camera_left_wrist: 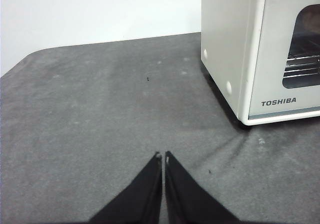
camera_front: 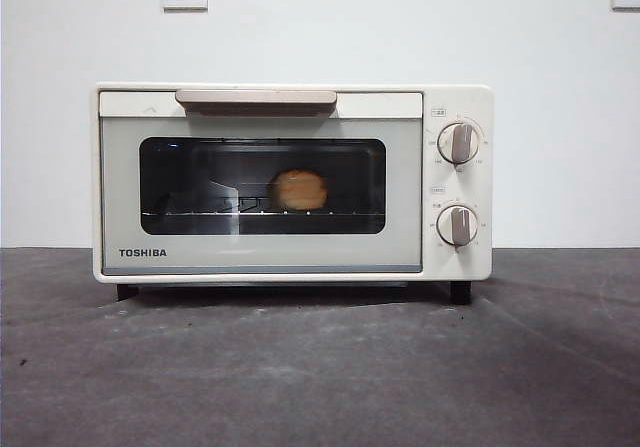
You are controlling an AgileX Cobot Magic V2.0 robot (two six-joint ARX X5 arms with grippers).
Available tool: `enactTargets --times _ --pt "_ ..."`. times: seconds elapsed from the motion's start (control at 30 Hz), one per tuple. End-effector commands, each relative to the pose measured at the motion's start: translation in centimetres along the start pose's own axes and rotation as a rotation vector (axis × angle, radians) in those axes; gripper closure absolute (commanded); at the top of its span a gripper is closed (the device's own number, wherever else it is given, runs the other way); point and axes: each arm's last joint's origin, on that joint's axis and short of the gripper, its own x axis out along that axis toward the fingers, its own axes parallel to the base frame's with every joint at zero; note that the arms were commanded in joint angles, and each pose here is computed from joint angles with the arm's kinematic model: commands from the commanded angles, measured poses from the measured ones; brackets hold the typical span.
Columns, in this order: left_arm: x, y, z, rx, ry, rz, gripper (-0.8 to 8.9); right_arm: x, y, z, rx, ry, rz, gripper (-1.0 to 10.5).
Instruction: The left arm flap open the oven, the right arm pick bread and place it into oven, the left arm flap close the oven
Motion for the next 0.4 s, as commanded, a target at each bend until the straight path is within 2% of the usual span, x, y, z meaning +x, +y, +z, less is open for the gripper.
enactTargets --times 0.03,0.3,0.4 --pt "0.2 -0.1 -0.7 0.003 0.025 0.001 7.94 0.2 -0.1 -1.1 0.061 0.018 -0.008 9.4" --pt "0.2 -0.1 -0.7 0.003 0.025 0.001 7.94 0.1 -0.4 -2.9 0.075 0.176 -0.072 9.4" --pt "0.2 -0.1 -0.7 0.004 0.025 0.001 7.94 0.1 -0.4 -3.1 0.086 0.189 -0.063 9.4"
